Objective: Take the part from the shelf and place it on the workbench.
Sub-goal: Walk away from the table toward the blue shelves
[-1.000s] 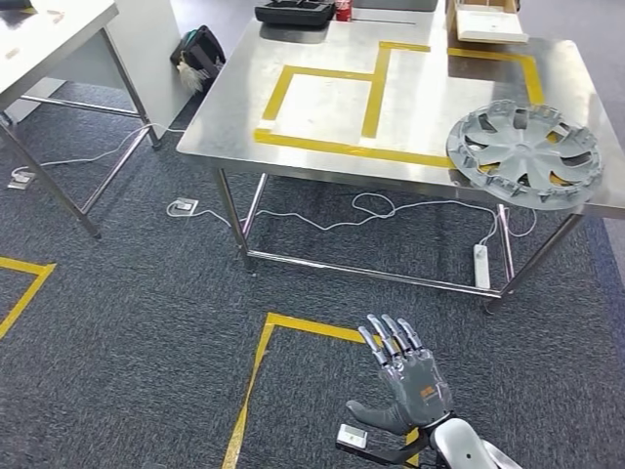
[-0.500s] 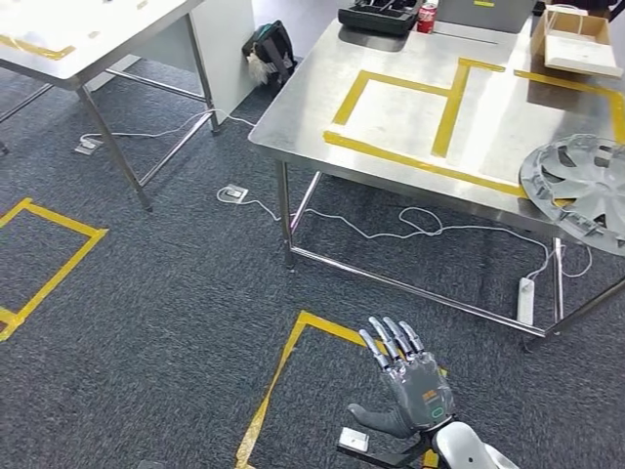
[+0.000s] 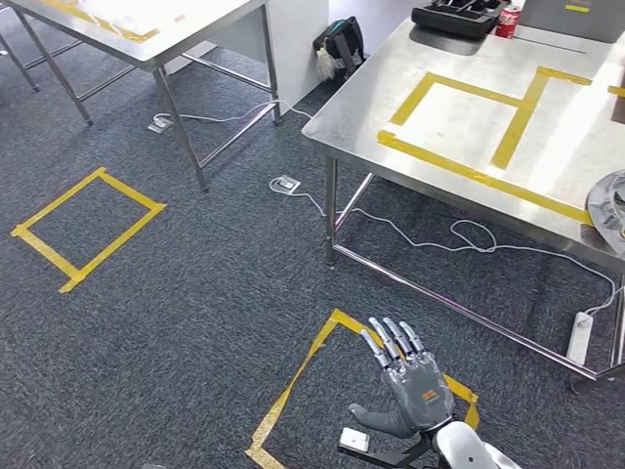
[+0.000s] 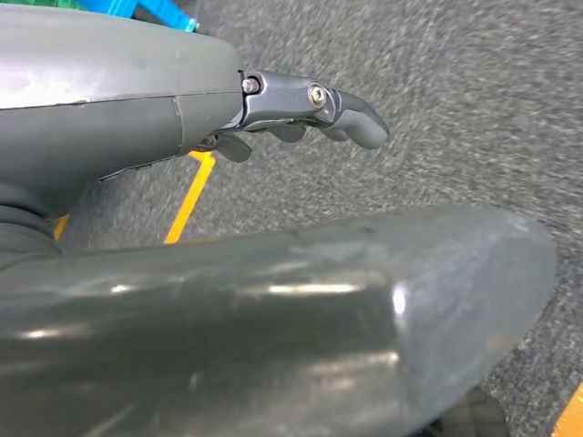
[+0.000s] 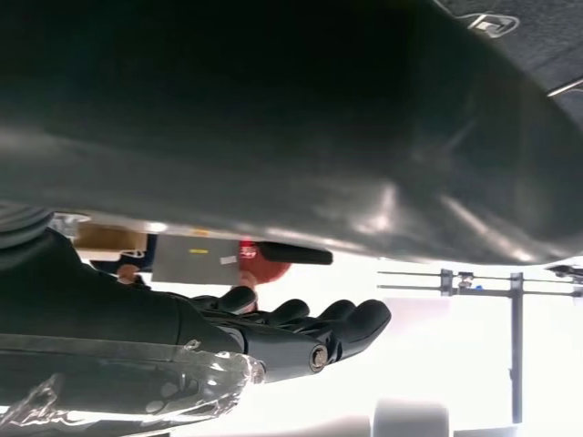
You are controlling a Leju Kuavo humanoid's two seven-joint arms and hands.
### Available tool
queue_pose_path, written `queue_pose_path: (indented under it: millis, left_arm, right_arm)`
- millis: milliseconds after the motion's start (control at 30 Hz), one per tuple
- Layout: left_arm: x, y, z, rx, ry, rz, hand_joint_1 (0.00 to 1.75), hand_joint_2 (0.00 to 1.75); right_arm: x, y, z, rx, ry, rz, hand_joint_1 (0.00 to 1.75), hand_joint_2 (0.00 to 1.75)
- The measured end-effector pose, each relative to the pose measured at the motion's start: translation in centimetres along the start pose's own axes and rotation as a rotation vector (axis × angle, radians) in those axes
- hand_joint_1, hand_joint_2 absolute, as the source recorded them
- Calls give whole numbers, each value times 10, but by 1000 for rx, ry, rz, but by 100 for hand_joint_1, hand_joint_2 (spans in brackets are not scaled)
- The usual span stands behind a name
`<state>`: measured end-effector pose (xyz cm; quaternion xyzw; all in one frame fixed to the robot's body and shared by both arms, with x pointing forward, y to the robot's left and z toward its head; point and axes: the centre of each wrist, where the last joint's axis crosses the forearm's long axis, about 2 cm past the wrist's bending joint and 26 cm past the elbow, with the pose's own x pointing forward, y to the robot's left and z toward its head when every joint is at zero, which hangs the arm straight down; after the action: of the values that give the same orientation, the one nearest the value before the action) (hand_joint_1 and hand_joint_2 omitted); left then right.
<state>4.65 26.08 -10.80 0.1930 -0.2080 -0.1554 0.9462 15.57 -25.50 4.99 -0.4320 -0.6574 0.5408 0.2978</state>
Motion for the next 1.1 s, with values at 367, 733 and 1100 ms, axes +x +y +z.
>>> queue_pose_path:
  millis: [367,733,1100]
  left_arm:
    - [1,1,-1,1,0,1,0,0]
    - [-2,0,0,-5,7,5,0,0]
    - [1,0,0,-6,3,6,0,0]
  right_arm:
    - [0,0,2,1,5,2,0,0]
    - [0,0,5,4,7,2,0,0]
    - [0,0,6,3,15,0,0,0]
